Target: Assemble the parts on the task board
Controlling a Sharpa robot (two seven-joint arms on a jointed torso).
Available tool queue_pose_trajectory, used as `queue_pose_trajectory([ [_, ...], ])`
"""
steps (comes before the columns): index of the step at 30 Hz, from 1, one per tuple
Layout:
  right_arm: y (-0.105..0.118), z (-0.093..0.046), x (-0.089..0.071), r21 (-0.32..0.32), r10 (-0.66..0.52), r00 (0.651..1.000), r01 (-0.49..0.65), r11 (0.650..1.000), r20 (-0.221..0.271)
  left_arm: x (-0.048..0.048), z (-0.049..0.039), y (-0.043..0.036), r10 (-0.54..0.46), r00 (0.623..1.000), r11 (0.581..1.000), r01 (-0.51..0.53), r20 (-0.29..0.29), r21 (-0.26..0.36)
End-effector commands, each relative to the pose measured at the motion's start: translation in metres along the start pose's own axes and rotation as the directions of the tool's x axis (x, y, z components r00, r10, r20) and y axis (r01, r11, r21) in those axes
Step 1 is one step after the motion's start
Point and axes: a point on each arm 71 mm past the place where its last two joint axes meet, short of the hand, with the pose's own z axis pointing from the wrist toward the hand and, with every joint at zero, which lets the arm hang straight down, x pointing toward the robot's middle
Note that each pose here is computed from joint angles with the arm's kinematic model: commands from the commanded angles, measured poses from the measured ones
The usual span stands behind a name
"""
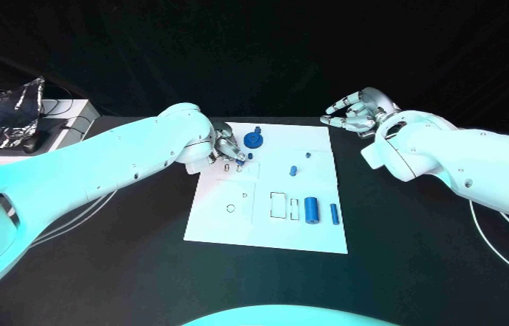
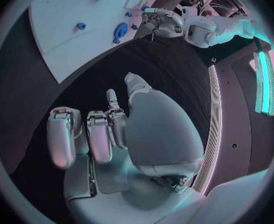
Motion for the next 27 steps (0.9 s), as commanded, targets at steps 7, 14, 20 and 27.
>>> queue_pose_trajectory([
  [7, 0.002, -0.001, 0.0, -0.017, -0.005, 1.0, 0.005, 1.0, -0.005, 0.0052, 0.0013, 0.0006, 0.048, 0.998, 0.999, -0.048, 0.044, -0.002],
  [14, 0.001, -0.001, 0.0, -0.017, -0.006, 1.0, 0.006, 1.0, -0.005, 0.0106, 0.0027, 0.0031, 0.055, 0.998, 0.998, -0.054, 0.036, -0.011],
  [20, 0.001, -0.001, 0.0, -0.017, -0.006, 1.0, 0.006, 1.0, -0.005, 0.0147, 0.0041, 0.0052, 0.06, 0.998, 0.998, -0.059, 0.029, -0.014],
  [27, 0.001, -0.002, 0.0, -0.016, -0.006, 1.0, 0.006, 1.0, -0.006, 0.0179, 0.0051, 0.0074, 0.061, 0.998, 0.998, -0.06, 0.022, -0.019],
])
